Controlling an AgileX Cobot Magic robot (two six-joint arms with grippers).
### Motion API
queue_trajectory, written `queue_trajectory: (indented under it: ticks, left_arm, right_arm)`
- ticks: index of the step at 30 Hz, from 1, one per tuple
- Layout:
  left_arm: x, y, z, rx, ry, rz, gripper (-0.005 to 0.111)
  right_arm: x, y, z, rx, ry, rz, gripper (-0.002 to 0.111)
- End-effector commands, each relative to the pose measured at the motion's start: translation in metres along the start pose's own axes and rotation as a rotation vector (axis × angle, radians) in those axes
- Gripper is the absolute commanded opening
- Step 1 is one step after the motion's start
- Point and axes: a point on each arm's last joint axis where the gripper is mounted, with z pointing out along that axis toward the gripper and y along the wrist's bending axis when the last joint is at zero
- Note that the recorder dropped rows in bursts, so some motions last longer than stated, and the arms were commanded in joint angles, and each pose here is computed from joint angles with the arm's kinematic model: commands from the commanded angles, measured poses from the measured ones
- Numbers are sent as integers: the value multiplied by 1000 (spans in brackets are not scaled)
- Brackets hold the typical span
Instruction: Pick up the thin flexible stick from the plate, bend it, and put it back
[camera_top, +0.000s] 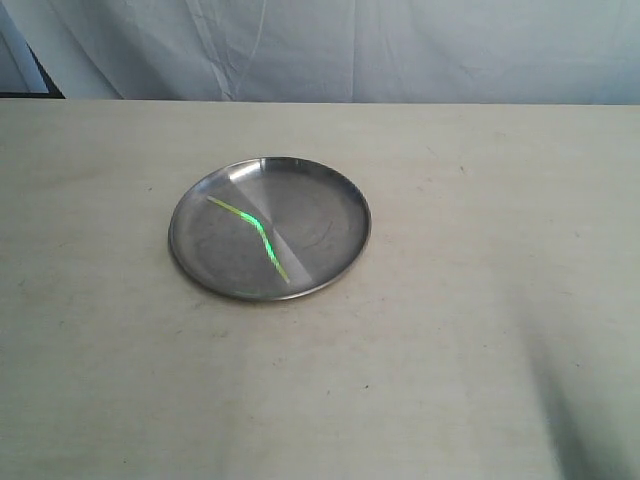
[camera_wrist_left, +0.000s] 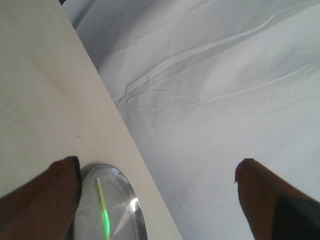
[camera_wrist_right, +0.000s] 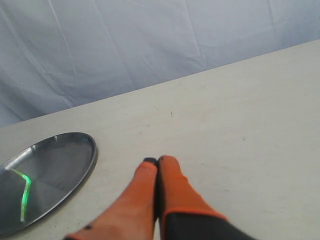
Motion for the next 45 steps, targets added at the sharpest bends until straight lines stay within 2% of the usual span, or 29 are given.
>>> queue_trajectory:
  ticks: [1,6,11,15,18,22,45]
  left_arm:
    - [3,5,-4,48,-12,20,80]
    - [2,0,-7,105,-40,260,80]
    - [0,-6,-8,153,-98,555,80]
    - [-3,-6,-8,129,-151,825,80]
    - [-1,7,-7,-4,-72,1009,80]
    - [1,13,-7,-55,-19,1039,80]
    - [1,14,-7,-57,-17,1039,80]
  right_arm:
    - [0,0,0,5,-9,-7,1]
    - [0,0,0,5,-9,-7,1]
    - [0,0,0,5,-9,-7,1]
    - [0,0,0,5,-9,-7,1]
    - [0,0,0,5,-9,-7,1]
    - [0,0,0,5,-9,-7,1]
    - [0,0,0,5,-9,-7,1]
